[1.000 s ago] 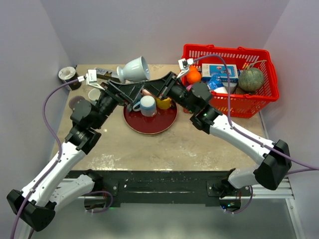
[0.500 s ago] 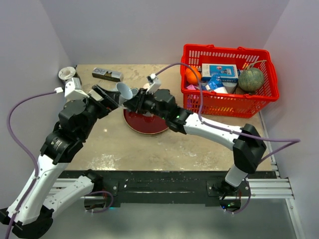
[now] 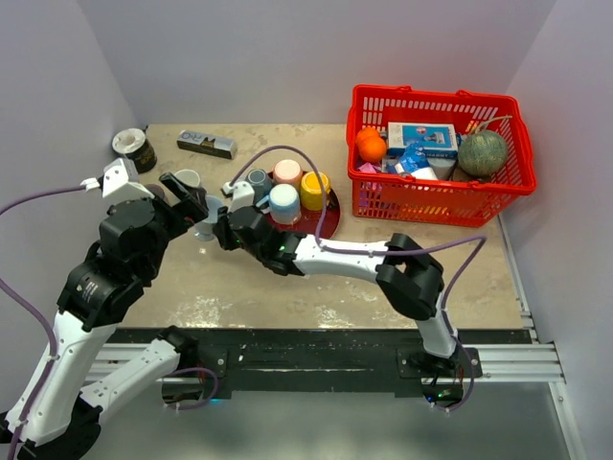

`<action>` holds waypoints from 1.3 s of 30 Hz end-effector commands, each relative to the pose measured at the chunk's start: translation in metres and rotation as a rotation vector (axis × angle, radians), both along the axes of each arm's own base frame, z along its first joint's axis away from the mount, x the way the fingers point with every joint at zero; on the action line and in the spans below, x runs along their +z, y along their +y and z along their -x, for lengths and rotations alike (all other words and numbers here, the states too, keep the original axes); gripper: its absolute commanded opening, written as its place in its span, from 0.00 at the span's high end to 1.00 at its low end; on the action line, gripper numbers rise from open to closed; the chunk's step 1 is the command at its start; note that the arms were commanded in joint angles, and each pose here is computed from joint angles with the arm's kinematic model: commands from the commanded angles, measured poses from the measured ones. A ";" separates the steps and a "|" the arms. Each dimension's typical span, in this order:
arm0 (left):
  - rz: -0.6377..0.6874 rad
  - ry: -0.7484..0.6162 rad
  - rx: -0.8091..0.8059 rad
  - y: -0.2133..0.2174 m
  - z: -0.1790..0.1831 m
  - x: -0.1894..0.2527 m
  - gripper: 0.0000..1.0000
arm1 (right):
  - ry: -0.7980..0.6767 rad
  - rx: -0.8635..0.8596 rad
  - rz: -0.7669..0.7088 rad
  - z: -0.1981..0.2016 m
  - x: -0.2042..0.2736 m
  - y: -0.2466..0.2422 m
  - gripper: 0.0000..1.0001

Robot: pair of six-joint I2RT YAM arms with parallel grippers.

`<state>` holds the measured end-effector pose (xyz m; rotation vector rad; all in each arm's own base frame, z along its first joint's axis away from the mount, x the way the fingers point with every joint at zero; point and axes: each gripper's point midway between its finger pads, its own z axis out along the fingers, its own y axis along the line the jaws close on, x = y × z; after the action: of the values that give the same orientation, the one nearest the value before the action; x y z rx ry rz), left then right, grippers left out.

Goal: Turn the mug right side up

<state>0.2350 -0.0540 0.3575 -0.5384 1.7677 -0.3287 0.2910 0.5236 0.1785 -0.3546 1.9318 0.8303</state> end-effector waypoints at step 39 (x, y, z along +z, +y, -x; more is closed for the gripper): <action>-0.074 0.054 -0.021 0.000 -0.001 -0.010 0.01 | -0.325 -0.391 0.212 -0.147 -0.047 0.011 0.66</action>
<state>0.2335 -0.0581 0.3409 -0.4844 1.8516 -0.2893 0.4288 0.5340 0.0975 -0.3135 1.7455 0.2500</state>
